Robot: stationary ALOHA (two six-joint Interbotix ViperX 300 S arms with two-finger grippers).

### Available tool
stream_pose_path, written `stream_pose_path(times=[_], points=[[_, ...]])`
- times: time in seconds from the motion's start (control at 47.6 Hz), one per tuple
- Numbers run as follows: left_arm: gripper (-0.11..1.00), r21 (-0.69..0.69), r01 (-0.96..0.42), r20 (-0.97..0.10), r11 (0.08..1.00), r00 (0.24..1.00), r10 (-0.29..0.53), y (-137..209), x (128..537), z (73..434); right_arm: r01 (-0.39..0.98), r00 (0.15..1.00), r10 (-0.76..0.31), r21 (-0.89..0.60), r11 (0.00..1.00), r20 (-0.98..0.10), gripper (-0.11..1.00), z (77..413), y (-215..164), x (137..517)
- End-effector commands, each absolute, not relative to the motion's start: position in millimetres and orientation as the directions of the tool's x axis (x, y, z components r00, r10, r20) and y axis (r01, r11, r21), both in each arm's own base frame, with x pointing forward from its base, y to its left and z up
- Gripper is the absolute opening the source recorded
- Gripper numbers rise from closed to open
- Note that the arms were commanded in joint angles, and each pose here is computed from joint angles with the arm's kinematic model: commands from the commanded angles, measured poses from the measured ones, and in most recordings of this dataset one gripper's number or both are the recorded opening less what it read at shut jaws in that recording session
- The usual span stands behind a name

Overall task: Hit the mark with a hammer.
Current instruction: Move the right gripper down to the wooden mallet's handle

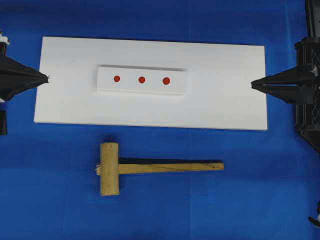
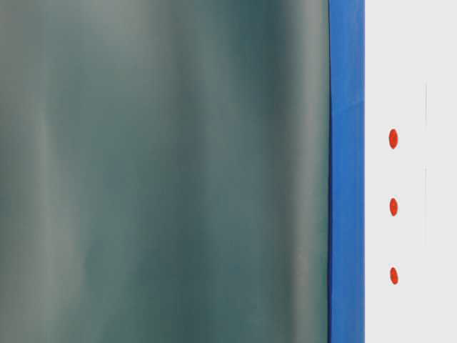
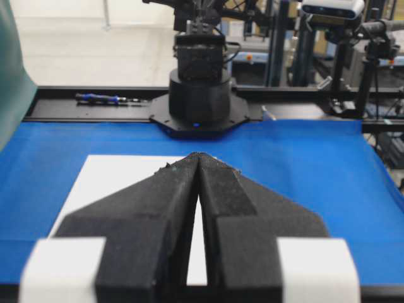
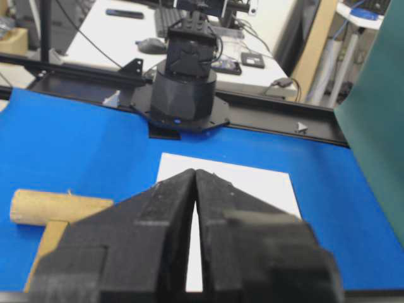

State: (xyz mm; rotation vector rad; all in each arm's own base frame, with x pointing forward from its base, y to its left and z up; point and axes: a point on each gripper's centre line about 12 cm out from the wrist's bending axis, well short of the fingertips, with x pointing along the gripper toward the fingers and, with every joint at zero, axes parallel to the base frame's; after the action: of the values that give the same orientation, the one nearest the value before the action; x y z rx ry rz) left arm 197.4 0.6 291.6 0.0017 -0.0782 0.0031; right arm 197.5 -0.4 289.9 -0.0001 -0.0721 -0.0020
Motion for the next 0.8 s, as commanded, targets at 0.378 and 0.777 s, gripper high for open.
stream_pose_path(times=[0.378,0.777], points=[[0.0,-0.012,0.002,0.044,1.0,0.999,-0.001,-0.4,200.6,289.1,-0.097,0.988,0.105,0.069,0.993,-0.115,-0.06,282.9,26.2,241.1],[0.0,-0.012,0.002,0.029,1.0,1.0,-0.001,-0.4,199.7,282.8,-0.089,0.927,0.148,0.182,0.979,-0.346,0.57,230.1,51.0,311.4]])
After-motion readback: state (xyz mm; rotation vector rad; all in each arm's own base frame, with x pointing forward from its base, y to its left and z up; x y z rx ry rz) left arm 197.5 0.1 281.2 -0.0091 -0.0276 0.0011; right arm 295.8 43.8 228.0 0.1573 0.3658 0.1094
